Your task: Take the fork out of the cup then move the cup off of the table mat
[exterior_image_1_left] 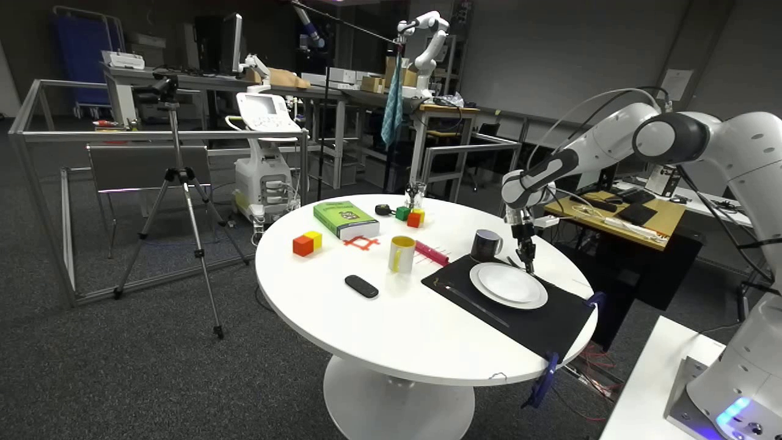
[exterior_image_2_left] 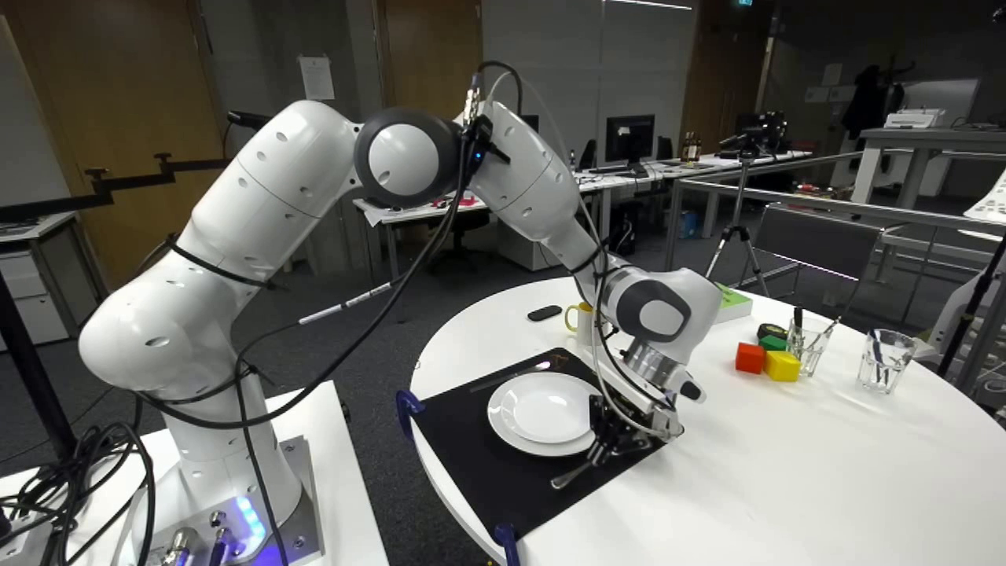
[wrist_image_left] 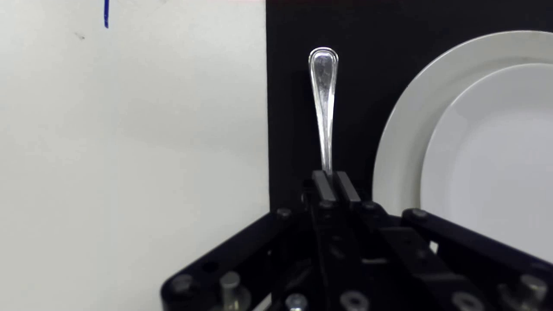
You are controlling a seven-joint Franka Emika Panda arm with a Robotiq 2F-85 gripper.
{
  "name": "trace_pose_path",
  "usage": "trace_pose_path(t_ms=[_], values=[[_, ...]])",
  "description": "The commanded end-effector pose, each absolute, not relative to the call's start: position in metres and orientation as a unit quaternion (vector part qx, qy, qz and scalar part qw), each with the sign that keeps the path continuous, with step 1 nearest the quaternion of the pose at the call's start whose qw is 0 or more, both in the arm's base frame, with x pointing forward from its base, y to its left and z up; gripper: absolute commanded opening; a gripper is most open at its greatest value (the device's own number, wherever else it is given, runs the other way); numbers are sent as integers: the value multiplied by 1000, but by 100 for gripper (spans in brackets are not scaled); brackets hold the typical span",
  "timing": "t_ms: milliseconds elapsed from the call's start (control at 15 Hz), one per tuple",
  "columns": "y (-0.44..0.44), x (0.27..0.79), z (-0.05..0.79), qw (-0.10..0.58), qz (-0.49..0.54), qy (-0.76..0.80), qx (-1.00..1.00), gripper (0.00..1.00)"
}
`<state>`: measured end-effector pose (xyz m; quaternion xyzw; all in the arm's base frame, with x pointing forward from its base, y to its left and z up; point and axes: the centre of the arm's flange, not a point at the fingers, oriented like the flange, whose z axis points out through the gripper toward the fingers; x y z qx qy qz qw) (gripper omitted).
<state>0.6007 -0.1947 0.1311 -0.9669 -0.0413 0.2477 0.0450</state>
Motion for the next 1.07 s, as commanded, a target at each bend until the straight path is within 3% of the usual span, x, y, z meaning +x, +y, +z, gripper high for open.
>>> trace_pose_path(t_ms=[0, 867, 933, 1000], values=[[-198, 610, 130, 37, 248, -52, -967, 1], [-198, 612, 119, 43, 258, -46, -964, 1], [-199, 613, 119, 43, 258, -45, -964, 31], [-199, 613, 119, 42, 259, -45, -964, 32]])
